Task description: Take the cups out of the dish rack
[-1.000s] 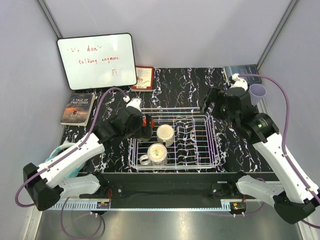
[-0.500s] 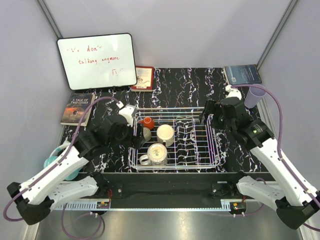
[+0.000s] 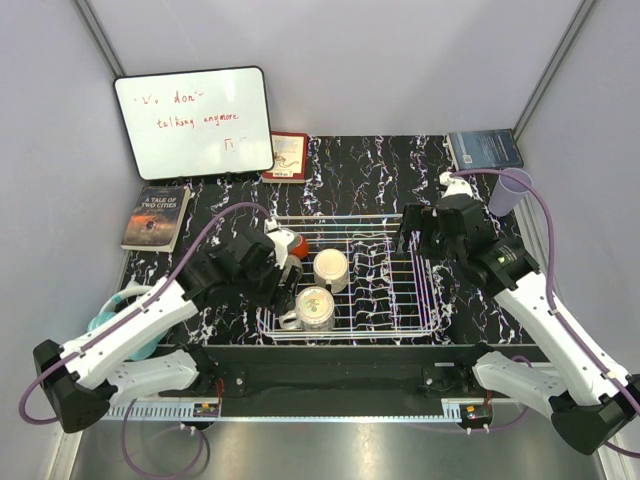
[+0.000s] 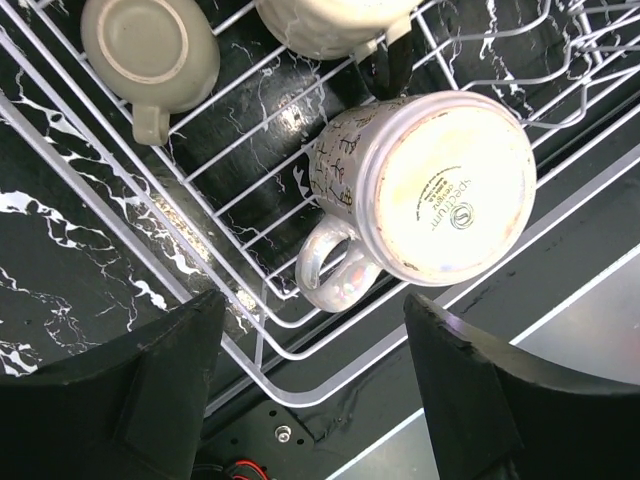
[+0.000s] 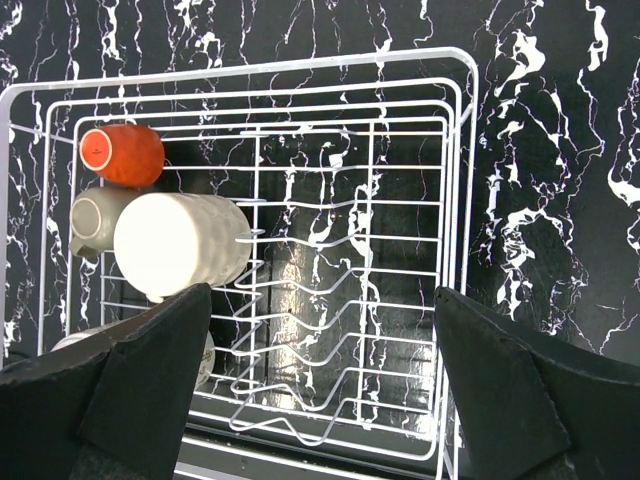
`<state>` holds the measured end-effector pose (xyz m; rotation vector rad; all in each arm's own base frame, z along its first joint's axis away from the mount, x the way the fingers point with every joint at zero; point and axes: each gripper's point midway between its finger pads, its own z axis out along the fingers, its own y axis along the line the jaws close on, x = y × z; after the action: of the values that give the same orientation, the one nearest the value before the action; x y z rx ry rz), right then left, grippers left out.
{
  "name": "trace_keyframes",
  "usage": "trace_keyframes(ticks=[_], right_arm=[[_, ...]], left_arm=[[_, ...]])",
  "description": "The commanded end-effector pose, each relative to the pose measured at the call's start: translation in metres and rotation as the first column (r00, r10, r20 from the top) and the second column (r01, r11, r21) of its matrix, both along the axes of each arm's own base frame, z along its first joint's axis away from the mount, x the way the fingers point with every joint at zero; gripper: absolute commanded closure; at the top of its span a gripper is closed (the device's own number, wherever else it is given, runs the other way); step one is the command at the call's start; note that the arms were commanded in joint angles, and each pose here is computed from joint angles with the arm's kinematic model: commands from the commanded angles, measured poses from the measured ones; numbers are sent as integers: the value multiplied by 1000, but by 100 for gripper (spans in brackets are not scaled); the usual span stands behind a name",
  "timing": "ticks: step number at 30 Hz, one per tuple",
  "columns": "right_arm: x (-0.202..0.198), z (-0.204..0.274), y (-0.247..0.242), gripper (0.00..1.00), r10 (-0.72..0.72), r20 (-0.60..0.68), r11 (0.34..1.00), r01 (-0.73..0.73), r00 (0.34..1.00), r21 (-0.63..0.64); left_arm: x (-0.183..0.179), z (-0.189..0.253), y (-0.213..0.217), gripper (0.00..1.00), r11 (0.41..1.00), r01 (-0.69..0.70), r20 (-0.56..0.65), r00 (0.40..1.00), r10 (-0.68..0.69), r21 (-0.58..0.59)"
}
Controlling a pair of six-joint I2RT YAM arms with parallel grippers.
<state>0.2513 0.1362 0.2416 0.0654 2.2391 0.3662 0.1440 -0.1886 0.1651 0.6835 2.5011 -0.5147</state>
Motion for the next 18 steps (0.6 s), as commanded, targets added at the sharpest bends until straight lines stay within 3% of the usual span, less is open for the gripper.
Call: trace_keyframes(ticks=[1,7,18], right_arm=[[3,0,8,0,43,17,999,-44,999,5],[2,-3,4,0,50,24,999,-49,998,-24],[1,-12,4,0,58,14,998,-57,998,-38]], left_arm=[[-1,8,-22,21,997,57,-26,998,-59,-44],[-19,-6,-28,17,990,139,-95,986,-136,19],[-25,-28,-25,20,975,202,-151,971,-187,93]])
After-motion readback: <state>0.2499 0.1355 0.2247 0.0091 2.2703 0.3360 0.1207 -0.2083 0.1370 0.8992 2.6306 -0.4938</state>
